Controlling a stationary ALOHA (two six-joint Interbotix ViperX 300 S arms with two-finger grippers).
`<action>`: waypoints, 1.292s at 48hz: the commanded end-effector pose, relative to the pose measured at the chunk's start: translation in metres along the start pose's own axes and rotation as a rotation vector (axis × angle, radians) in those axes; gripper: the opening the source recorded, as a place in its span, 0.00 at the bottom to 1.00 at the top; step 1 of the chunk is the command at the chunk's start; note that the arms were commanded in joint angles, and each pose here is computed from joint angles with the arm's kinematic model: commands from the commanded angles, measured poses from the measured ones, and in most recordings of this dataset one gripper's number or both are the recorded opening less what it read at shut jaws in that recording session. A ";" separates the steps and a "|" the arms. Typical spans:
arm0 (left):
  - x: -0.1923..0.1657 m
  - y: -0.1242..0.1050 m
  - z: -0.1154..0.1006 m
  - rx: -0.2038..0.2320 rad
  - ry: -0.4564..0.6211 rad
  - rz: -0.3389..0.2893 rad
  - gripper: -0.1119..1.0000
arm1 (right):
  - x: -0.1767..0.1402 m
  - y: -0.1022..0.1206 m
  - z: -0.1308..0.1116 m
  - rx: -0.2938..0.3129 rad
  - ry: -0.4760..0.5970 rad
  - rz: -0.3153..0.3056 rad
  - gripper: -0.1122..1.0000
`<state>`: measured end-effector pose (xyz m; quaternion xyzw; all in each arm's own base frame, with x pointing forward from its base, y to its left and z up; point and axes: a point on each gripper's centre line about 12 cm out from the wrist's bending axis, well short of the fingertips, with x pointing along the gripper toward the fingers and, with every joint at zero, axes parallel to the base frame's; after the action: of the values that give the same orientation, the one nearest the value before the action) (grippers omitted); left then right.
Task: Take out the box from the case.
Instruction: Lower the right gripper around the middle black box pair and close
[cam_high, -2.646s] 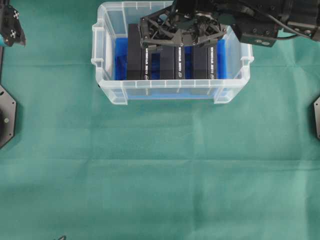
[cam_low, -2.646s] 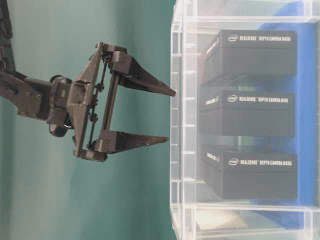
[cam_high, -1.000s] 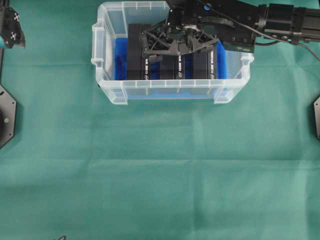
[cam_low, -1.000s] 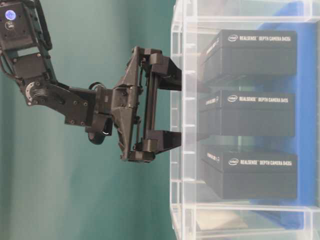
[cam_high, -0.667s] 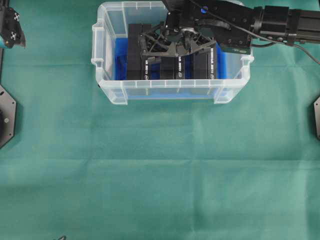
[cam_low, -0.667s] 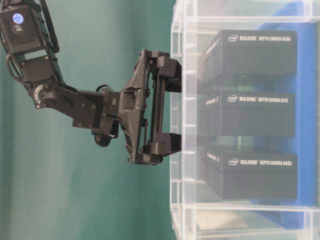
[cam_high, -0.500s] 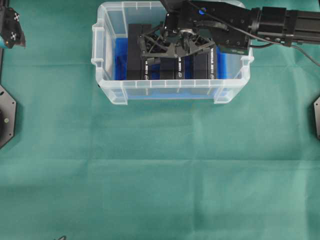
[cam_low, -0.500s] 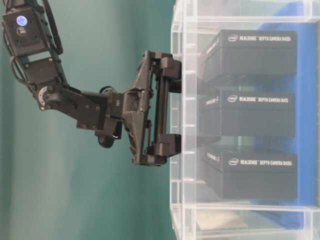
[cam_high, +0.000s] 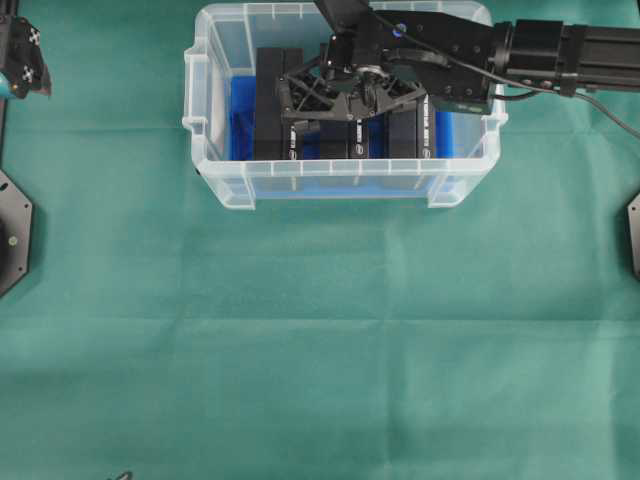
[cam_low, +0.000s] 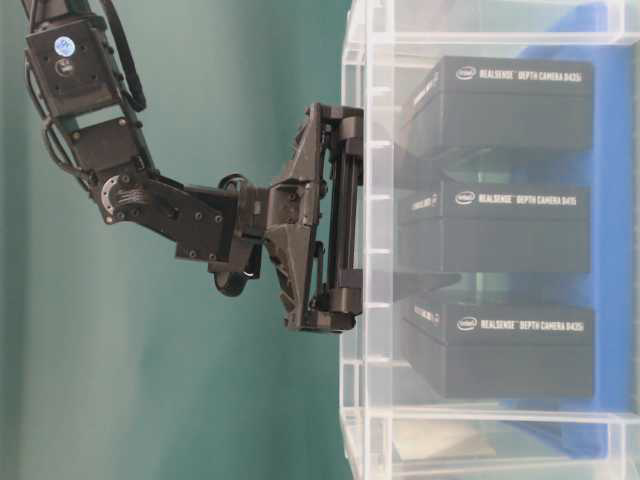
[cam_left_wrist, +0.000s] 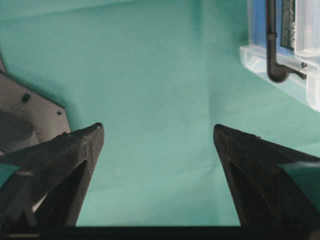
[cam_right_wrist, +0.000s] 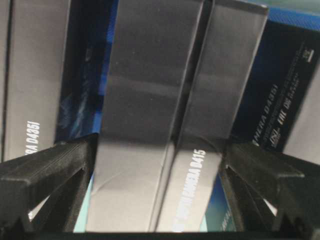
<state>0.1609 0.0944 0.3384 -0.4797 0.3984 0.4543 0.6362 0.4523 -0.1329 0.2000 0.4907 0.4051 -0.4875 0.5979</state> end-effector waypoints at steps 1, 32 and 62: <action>-0.003 -0.001 0.002 -0.001 -0.012 -0.007 0.97 | -0.011 0.003 0.005 0.003 -0.020 0.037 0.96; -0.003 -0.001 0.002 -0.009 -0.012 -0.007 0.97 | -0.008 -0.003 0.010 0.008 -0.064 -0.005 0.73; -0.003 -0.001 0.002 -0.013 -0.012 -0.007 0.97 | -0.067 0.000 0.018 0.038 -0.083 0.041 0.73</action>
<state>0.1611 0.0945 0.3376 -0.4830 0.3971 0.4568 0.6328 0.4420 -0.1367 0.2225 0.4747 0.3972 -0.5161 0.5920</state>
